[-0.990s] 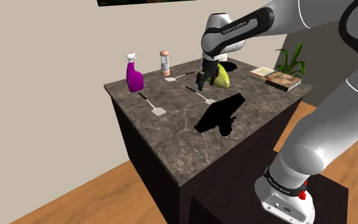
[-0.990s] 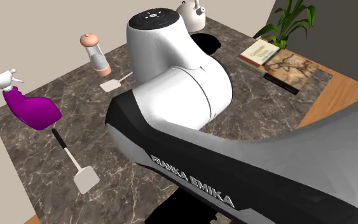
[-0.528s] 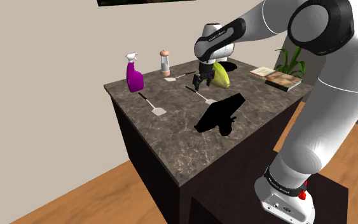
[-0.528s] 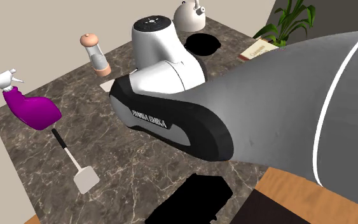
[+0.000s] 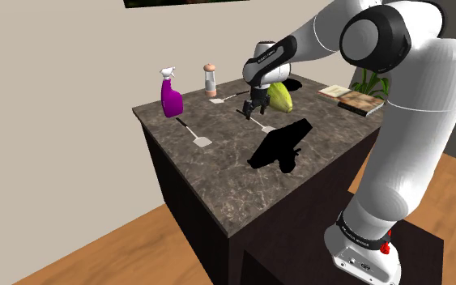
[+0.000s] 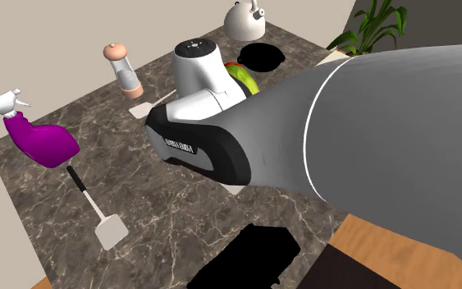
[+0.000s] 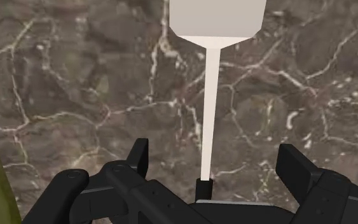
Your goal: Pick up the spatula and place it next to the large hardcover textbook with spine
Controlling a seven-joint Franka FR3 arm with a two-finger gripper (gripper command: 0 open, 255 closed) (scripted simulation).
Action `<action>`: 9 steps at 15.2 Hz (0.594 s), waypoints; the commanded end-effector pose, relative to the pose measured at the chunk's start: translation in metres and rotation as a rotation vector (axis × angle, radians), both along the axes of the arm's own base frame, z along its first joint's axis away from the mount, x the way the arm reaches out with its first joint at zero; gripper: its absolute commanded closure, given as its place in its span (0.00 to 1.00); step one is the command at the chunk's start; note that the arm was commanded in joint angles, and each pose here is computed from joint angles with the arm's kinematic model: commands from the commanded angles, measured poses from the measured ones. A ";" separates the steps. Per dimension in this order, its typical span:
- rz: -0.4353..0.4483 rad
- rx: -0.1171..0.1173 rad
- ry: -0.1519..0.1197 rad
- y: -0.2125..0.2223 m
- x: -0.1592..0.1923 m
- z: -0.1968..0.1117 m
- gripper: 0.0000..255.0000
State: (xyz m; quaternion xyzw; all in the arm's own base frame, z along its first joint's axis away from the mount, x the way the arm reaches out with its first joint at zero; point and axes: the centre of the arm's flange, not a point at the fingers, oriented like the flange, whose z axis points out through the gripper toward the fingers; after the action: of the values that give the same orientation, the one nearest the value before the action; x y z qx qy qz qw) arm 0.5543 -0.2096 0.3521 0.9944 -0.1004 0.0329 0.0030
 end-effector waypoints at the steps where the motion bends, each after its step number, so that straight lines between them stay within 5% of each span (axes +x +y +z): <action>1: 0.000 0.000 0.000 -0.001 0.001 -0.011 0.00; 9: 0.000 0.000 0.000 -0.001 0.001 -0.014 0.00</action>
State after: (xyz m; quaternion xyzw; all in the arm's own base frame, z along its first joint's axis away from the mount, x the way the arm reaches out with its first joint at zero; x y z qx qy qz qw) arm 0.5552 -0.2109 0.3385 0.9944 -0.1005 0.0331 0.0031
